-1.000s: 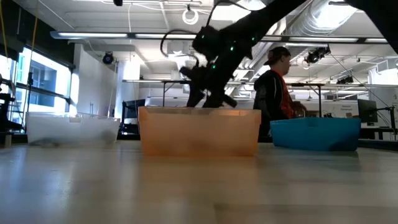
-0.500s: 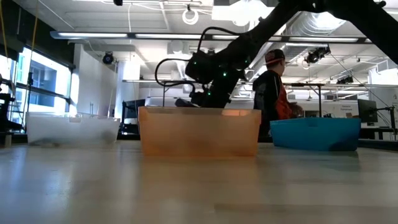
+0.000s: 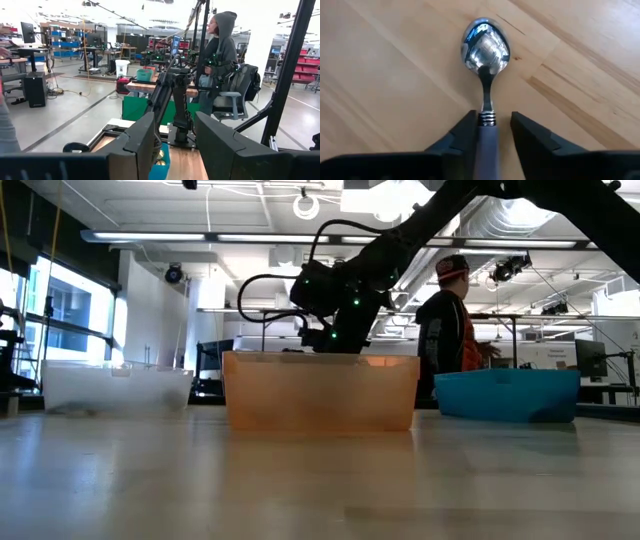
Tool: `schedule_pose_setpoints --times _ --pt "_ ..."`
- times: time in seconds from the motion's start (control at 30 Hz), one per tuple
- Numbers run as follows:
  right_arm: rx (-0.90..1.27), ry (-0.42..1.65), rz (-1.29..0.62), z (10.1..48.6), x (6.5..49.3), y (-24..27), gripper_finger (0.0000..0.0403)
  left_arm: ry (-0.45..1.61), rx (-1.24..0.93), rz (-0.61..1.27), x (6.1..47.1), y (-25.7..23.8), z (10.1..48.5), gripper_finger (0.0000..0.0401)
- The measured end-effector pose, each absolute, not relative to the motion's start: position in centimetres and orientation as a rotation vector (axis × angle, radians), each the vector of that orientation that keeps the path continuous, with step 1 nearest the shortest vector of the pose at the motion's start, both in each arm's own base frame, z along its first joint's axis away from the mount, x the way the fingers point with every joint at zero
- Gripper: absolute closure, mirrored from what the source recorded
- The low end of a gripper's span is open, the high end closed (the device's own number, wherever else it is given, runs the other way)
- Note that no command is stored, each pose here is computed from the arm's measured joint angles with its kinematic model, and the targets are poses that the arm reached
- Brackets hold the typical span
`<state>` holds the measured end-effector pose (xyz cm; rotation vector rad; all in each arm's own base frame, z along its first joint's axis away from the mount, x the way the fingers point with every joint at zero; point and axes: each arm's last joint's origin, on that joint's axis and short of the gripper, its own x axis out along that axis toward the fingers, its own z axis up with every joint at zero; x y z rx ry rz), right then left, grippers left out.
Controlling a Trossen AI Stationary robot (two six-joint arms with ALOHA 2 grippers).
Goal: Sort silverware by color (type)
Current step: Put the top violet spoon into the orange bin
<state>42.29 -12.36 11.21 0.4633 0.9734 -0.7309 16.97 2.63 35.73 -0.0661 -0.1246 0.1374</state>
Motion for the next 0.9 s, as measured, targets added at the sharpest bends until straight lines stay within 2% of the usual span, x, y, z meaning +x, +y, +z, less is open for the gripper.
schedule_pose_setpoints --times 0.27,0.67,0.9 --pt "0.446 1.009 -0.711 11.1 42.1 -12.1 0.0382 -0.124 -0.067 0.141 17.0 2.6 35.7 0.027" --pt "0.441 1.019 -0.668 11.3 42.1 -12.0 0.0382 -0.126 -0.093 0.139 17.0 2.6 35.7 0.027" --pt "0.412 1.012 -0.605 13.4 41.6 -11.7 0.0382 -0.125 -0.092 0.139 17.0 2.6 35.7 0.027"
